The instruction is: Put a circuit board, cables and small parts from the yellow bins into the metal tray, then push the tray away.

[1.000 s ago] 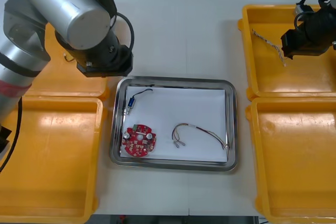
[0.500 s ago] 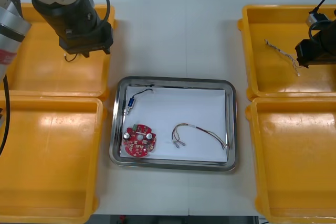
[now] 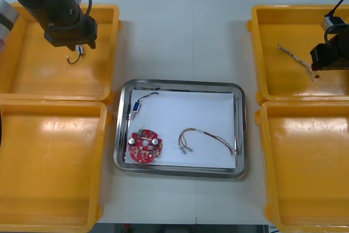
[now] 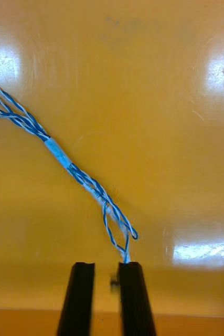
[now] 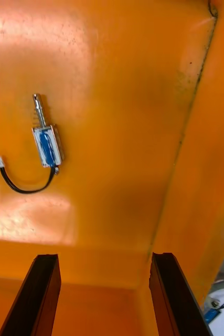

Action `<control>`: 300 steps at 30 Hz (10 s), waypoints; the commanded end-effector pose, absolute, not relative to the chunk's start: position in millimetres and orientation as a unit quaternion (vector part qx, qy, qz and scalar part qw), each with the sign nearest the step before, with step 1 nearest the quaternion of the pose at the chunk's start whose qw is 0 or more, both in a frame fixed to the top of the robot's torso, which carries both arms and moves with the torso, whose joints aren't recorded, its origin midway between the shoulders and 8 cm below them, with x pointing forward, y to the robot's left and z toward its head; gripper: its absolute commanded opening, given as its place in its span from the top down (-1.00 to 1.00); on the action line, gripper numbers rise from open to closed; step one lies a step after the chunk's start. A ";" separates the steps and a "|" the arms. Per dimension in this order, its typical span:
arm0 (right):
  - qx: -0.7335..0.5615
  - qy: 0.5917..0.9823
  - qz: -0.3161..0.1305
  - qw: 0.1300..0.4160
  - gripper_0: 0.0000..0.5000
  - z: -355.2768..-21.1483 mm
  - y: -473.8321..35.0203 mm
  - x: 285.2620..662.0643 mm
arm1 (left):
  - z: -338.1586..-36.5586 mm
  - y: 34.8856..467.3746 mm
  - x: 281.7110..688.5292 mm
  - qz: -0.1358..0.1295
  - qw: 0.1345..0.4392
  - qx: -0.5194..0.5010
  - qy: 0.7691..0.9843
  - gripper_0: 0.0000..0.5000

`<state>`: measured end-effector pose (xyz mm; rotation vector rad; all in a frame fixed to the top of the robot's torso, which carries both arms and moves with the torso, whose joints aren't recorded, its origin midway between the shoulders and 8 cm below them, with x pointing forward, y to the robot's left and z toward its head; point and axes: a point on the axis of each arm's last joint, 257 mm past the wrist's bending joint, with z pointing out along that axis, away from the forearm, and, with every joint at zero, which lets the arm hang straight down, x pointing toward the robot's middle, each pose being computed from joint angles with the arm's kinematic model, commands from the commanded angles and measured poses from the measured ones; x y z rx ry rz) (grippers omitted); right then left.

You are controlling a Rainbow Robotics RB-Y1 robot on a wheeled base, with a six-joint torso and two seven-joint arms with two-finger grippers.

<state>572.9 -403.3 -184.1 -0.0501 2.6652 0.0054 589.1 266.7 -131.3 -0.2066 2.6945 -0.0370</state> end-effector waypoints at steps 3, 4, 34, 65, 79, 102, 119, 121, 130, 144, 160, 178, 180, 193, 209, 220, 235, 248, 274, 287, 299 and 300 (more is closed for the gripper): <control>-0.028 0.969 -0.020 0.244 -1.00 -168.3 -422.7 570.8 | -88.1 298.5 623.7 -0.016 0.279 -0.113 0.954 -1.00; -0.027 0.969 -0.021 0.245 -1.00 -167.5 -423.7 570.8 | -89.3 298.8 625.2 -0.017 0.280 -0.113 0.953 -1.00; -0.159 0.948 -0.049 0.271 -1.00 -123.0 -384.0 619.7 | -149.9 291.0 660.0 -0.009 0.308 -0.095 0.947 -1.00; -0.224 0.932 -0.056 0.280 -1.00 -174.4 -360.1 649.2 | -192.8 298.1 654.5 -0.003 0.306 -0.081 0.949 -1.00; -0.217 0.934 -0.056 0.278 -1.00 -197.9 -365.1 646.9 | -195.0 299.3 651.7 0.001 0.300 -0.072 0.951 1.00; -0.225 0.932 -0.043 0.280 1.00 -171.0 -357.2 644.5 | -114.3 318.7 612.9 0.043 0.272 -0.053 0.960 1.00; -0.263 0.933 -0.032 0.243 1.00 -92.1 -347.6 601.8 | -53.5 293.5 565.1 0.054 0.264 -0.025 0.963 1.00; -0.268 0.932 -0.035 0.241 1.00 -86.0 -346.4 597.0 | -51.7 290.4 562.1 0.054 0.263 -0.021 0.963 1.00; -0.307 0.922 -0.064 0.226 1.00 -64.9 -335.1 564.4 | -49.9 272.4 556.8 0.039 0.263 -0.012 0.964 1.00; -0.393 0.875 -0.081 0.270 1.00 -45.4 -262.9 538.1 | -49.7 232.6 553.8 0.016 0.273 0.004 0.962 1.00; -0.493 0.830 -0.060 0.255 1.00 -87.7 -131.7 500.3 | -55.1 215.4 551.4 0.010 0.272 0.009 0.962 1.00; -0.603 0.765 -0.084 0.210 1.00 -165.8 -87.8 440.5 | -55.6 213.7 550.3 0.006 0.269 0.010 0.963 1.00; -0.616 0.754 -0.096 0.207 1.00 -169.7 -86.1 440.4 | -56.0 213.7 550.1 0.006 0.268 0.010 0.963 1.00; -0.643 0.727 -0.106 0.217 1.00 -210.5 -62.1 452.4 | -55.4 214.2 550.2 0.006 0.269 0.009 0.963 1.00; -0.643 0.725 -0.135 0.206 0.88 -251.8 -77.8 473.2 | -55.8 213.7 549.6 0.005 0.268 0.008 0.963 1.00; -0.639 0.728 -0.137 0.208 -1.00 -250.3 -78.6 474.6 | -56.0 213.6 549.1 0.004 0.267 0.007 0.964 1.00; -0.630 0.736 -0.145 0.200 -1.00 -219.4 -89.5 459.4 | -57.0 214.6 548.9 0.004 0.266 0.006 0.964 1.00; -0.584 0.765 -0.132 0.238 -1.00 -143.1 -101.3 459.9 | -55.4 212.8 548.7 0.003 0.267 0.008 0.964 1.00; -0.246 0.898 -0.062 0.360 -1.00 -22.4 -233.3 484.7 | -55.6 203.5 544.3 -0.009 0.263 0.022 0.965 1.00; -0.088 0.936 -0.017 0.341 -1.00 -27.6 -351.8 464.4 | -74.3 165.4 526.0 -0.036 0.254 0.066 0.964 1.00; 0.005 0.957 0.006 0.291 -1.00 -73.6 -427.1 419.2 | -121.7 107.0 494.2 -0.050 0.251 0.133 0.958 1.00; 0.008 0.958 0.006 0.288 -1.00 -76.7 -429.6 417.2 | -124.2 104.2 493.2 -0.049 0.252 0.134 0.957 1.00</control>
